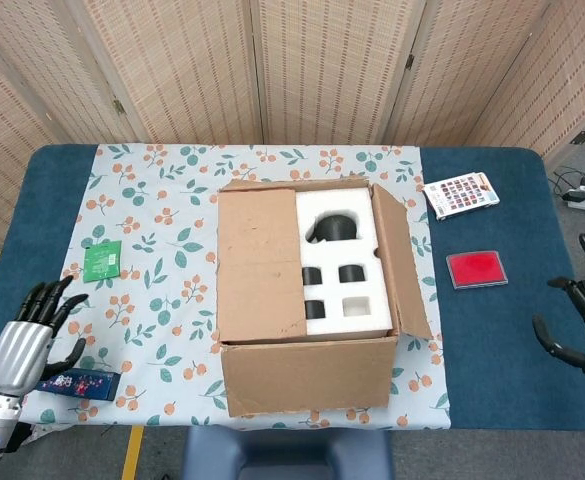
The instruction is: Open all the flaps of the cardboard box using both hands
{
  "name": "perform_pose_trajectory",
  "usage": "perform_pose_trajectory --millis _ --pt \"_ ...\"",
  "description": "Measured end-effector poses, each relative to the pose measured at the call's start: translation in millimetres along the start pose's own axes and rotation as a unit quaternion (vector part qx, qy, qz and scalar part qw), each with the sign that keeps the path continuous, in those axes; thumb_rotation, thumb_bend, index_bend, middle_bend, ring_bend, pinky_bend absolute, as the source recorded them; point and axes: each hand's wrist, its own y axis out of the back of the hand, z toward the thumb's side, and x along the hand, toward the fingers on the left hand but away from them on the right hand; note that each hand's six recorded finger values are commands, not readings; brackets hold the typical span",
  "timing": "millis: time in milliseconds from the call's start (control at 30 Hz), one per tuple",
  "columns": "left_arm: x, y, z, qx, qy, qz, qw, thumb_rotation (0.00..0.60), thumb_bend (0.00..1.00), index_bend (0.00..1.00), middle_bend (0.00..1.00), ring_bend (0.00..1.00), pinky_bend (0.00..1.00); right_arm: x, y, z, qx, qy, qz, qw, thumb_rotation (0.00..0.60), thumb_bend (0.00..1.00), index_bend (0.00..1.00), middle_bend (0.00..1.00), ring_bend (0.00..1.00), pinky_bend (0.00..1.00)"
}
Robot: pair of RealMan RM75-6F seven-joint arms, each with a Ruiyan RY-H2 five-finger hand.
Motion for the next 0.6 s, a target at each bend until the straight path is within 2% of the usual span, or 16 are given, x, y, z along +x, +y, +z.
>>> perform_pose_trajectory --millis 67,233,367,433,600 --pt "11 3 20 -0.006 -0.03 -0.007 0.9995 0.6 0.83 0.36 0.11 0.02 0.02 18 -16 -7 -0.021 -0.014 0.01 0.9996 0.344 0.45 0.36 0.01 0.0 0.0" --pt "43 3 61 -0.023 -0.084 -0.039 0.9954 0.6 0.88 0.42 0.13 0.01 0.0 41 -33 -17 -0.067 -0.031 0.031 0.9968 0.35 0.45 0.36 0.01 0.0 0.0" --pt "74 2 95 -0.03 -0.127 -0.061 0.9896 0.6 0.88 0.44 0.19 0.02 0.01 51 -34 -25 -0.074 -0.037 0.033 0.996 0.368 0.45 0.36 0.01 0.0 0.0" --pt "87 1 111 -0.034 -0.144 -0.064 0.987 0.6 0.88 0.45 0.22 0.04 0.03 54 -33 -29 -0.078 -0.044 0.031 0.9955 0.378 0.45 0.36 0.01 0.0 0.0" --pt "115 -3 145 -0.052 -0.18 -0.06 0.9805 0.6 0.88 0.47 0.23 0.05 0.07 60 -28 -41 -0.079 -0.062 0.024 0.9946 0.383 0.45 0.36 0.01 0.0 0.0"
